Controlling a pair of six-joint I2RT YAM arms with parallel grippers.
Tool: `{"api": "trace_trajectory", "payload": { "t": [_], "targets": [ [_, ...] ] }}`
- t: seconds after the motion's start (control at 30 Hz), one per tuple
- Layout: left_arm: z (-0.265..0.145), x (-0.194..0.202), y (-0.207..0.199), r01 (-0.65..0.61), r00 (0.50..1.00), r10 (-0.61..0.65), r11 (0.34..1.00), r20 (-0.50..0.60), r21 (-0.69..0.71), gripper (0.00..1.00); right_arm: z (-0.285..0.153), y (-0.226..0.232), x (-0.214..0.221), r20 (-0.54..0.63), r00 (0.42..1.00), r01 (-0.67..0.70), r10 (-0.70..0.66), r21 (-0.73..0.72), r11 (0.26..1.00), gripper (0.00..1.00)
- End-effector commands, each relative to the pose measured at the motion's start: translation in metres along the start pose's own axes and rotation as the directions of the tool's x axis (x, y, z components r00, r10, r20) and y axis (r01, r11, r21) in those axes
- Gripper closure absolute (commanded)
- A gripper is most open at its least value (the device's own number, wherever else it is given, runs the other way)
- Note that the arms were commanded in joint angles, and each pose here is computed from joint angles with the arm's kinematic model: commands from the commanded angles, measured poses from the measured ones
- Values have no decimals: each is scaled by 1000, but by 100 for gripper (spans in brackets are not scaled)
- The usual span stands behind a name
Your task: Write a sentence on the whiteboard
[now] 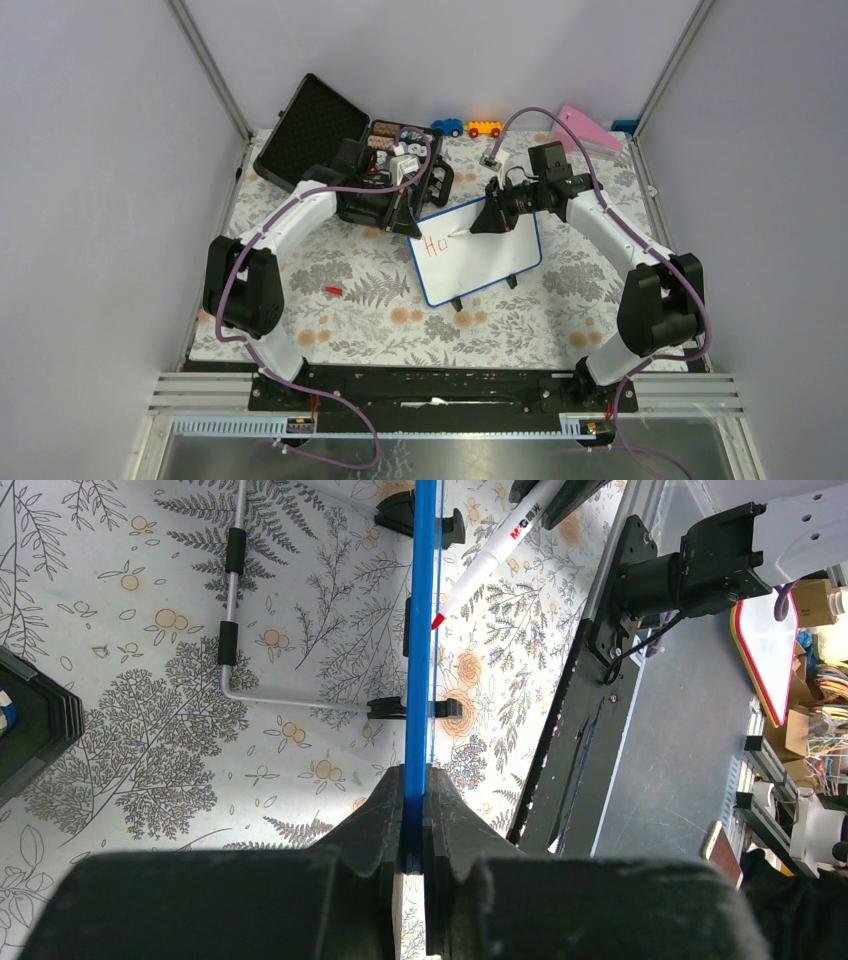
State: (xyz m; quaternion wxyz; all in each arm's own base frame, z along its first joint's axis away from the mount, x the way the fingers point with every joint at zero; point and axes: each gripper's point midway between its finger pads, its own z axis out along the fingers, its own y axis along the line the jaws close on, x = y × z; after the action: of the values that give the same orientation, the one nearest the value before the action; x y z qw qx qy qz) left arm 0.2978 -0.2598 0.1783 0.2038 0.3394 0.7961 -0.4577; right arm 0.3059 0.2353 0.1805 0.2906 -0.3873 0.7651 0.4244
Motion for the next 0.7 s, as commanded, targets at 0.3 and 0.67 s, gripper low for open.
{"api": "trace_trajectory", "payload": {
  "t": [0.3, 0.67],
  "targets": [
    [1, -3, 0, -44, 999, 44, 999, 1, -11, 100, 2, -2, 1, -5, 999, 32, -32, 17, 999, 100],
    [2, -3, 1, -41, 999, 41, 999, -1, -11, 100, 3, 4, 28, -37, 999, 2, -2, 3, 1000, 100]
  ]
}}
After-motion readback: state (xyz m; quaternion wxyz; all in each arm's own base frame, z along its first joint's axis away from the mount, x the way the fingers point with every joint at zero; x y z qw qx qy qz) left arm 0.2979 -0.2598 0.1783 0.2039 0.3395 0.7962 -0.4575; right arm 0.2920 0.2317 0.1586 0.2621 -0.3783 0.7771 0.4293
